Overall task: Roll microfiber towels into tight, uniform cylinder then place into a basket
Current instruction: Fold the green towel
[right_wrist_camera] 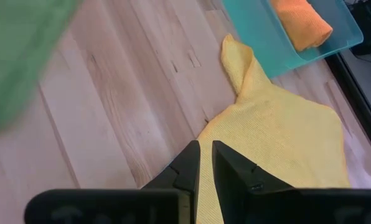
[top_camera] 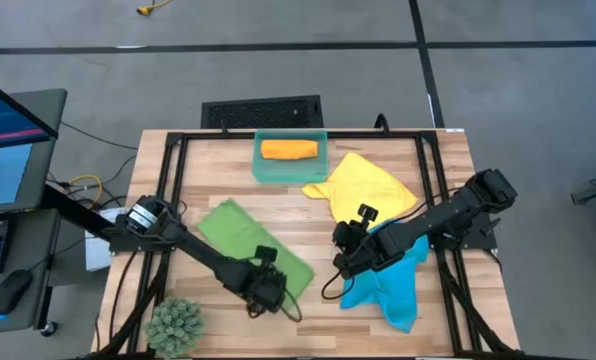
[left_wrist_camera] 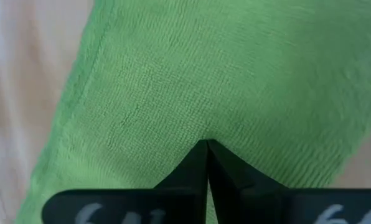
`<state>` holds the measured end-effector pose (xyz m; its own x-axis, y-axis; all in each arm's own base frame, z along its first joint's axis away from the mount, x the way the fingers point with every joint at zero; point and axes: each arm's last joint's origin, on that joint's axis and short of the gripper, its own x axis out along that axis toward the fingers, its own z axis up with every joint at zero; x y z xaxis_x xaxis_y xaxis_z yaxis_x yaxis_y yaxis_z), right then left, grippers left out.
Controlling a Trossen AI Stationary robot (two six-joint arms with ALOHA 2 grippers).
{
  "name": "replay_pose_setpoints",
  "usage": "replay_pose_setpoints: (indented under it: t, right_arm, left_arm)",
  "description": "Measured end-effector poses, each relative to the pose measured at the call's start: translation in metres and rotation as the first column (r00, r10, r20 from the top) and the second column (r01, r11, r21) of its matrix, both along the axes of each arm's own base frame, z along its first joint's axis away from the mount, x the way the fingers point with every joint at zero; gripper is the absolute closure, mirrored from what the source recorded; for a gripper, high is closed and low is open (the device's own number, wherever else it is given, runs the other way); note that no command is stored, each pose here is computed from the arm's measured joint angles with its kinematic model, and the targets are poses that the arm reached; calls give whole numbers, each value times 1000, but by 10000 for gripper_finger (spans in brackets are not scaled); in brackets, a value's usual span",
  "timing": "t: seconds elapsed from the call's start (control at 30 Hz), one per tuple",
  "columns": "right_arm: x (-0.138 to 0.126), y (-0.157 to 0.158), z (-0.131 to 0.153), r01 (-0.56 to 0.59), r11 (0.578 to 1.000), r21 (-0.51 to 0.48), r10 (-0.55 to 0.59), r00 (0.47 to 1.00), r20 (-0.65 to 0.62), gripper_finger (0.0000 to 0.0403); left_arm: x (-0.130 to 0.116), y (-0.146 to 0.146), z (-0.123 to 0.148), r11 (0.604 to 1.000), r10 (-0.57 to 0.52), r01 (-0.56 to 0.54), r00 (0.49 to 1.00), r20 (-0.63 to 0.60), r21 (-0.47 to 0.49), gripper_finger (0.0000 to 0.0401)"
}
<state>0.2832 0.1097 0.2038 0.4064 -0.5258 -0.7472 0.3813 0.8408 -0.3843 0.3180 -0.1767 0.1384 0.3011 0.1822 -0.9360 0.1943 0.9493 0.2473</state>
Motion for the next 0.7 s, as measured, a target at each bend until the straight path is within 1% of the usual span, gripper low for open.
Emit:
replay_pose_setpoints:
  t: [0.1, 0.17, 0.2, 0.27, 0.33, 0.4, 0.43, 0.5, 0.57, 0.63, 0.7]
  right_arm:
    - [0, 0, 0, 0, 1000, 0, 0, 1000, 0, 337]
    - [0, 0, 0, 0, 1000, 0, 0, 1000, 0, 337]
    - [0, 0, 0, 0, 1000, 0, 0, 1000, 0, 337]
    - [0, 0, 0, 0, 1000, 0, 0, 1000, 0, 337]
    - [0, 0, 0, 0, 1000, 0, 0, 1000, 0, 337]
    - [0, 0, 0, 0, 1000, 1, 0, 1000, 2, 337]
    - [0, 0, 0, 0, 1000, 2, 0, 1000, 3, 337]
    - [0, 0, 0, 0, 1000, 2, 0, 1000, 4, 337]
    - [0, 0, 0, 0, 1000, 2, 0, 1000, 3, 337]
    - [0, 0, 0, 0, 1000, 2, 0, 1000, 3, 337]
    - [0, 0, 0, 0, 1000, 2, 0, 1000, 3, 337]
  left_arm:
    - [-7, -15, 9, 998, -52, 49, 997, -64, -47, 399]
    - [-15, -23, 13, 998, -55, 52, 993, -107, -36, 399]
    - [-18, -24, 14, 999, -41, 40, 992, -117, -11, 399]
    - [-23, -25, 19, 997, 10, -3, 995, -104, 73, 399]
    - [-27, -23, 24, 983, 68, -53, 995, -78, 173, 399]
    - [-32, -18, 27, 953, 132, -116, 990, -41, 279, 399]
    - [-34, -13, 28, 932, 165, -149, 986, -23, 330, 399]
    - [-38, -2, 31, 880, 244, -223, 970, 3, 419, 399]
    - [-45, 12, 32, 823, 330, -282, 944, -10, 494, 399]
    - [-50, 24, 29, 771, 408, -338, 913, -10, 540, 399]
    - [-52, 34, 23, 740, 457, -377, 889, -6, 557, 399]
